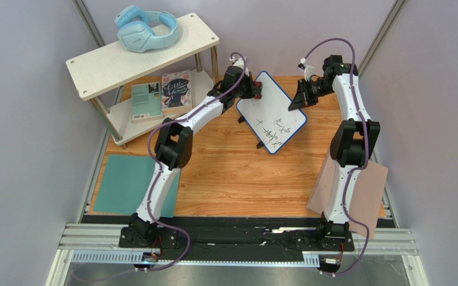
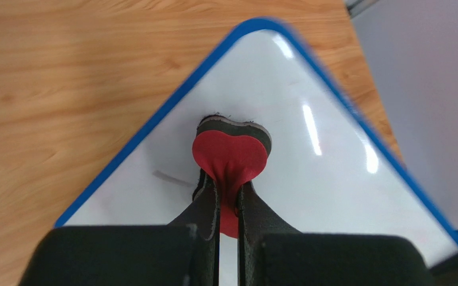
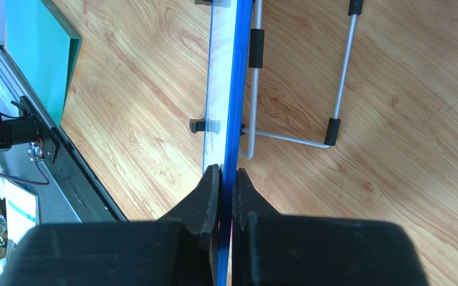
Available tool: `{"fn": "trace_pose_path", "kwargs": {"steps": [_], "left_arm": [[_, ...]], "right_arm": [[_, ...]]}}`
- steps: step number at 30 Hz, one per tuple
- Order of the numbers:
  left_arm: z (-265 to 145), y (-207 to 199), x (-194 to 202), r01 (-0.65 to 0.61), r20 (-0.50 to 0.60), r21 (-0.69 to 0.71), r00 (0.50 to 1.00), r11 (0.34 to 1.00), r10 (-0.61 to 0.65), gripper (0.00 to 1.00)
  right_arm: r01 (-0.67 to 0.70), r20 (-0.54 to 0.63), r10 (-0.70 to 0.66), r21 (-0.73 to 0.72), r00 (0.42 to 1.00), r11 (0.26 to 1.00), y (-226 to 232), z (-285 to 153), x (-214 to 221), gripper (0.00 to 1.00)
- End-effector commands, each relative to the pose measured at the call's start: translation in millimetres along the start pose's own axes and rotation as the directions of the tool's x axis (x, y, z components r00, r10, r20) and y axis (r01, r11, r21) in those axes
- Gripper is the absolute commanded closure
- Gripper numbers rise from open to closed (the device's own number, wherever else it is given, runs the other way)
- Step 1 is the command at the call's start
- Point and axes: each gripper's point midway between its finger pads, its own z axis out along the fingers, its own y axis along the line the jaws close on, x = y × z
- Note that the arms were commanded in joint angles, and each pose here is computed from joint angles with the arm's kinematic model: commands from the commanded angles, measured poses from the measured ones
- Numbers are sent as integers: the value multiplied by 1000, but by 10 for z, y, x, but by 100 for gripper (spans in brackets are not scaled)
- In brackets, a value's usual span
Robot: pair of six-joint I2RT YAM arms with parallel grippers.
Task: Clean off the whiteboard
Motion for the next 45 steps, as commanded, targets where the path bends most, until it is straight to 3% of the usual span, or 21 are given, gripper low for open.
{"fn": "trace_pose_path", "kwargs": {"steps": [1, 5, 10, 14, 20, 24, 27, 35, 39, 45], "left_arm": [[-14, -1061, 1, -105, 14, 283, 994, 954, 105, 100], [24, -917, 7, -98, 11, 211, 995, 973, 98, 100], [81, -279, 72, 13, -27, 65, 1000, 998, -12, 100], [-59, 74, 1, 90, 15, -29, 996, 996, -89, 100], [-109, 470, 217, 143, -45, -146, 988, 979, -151, 100], [-87, 470, 267, 165, -72, -156, 981, 974, -178, 100], [-54, 302, 313, 144, -115, -69, 982, 987, -151, 100], [-88, -652, 595, -91, -200, 190, 971, 978, 130, 100], [-133, -967, 754, -123, -230, 315, 952, 941, 201, 100], [12, -517, 605, -73, -219, 148, 970, 986, 104, 100]], "right_arm": [[158, -97, -157, -1, 983, 987, -24, 160, 144, 100], [151, -101, -151, -1, 983, 989, -35, 180, 145, 100], [157, -97, -156, 4, 983, 988, -37, 169, 121, 100], [160, -100, -159, 6, 982, 987, -34, 159, 127, 100], [163, -94, -162, 2, 982, 987, -16, 150, 111, 100], [168, -97, -167, 7, 981, 986, -15, 135, 113, 100], [168, -102, -167, 7, 981, 986, -16, 132, 123, 100], [189, -120, -190, -15, 974, 982, 89, 227, 137, 100], [198, -132, -198, -17, 971, 980, 105, 255, 152, 100], [199, -146, -200, -21, 969, 980, 116, 277, 185, 100]]}}
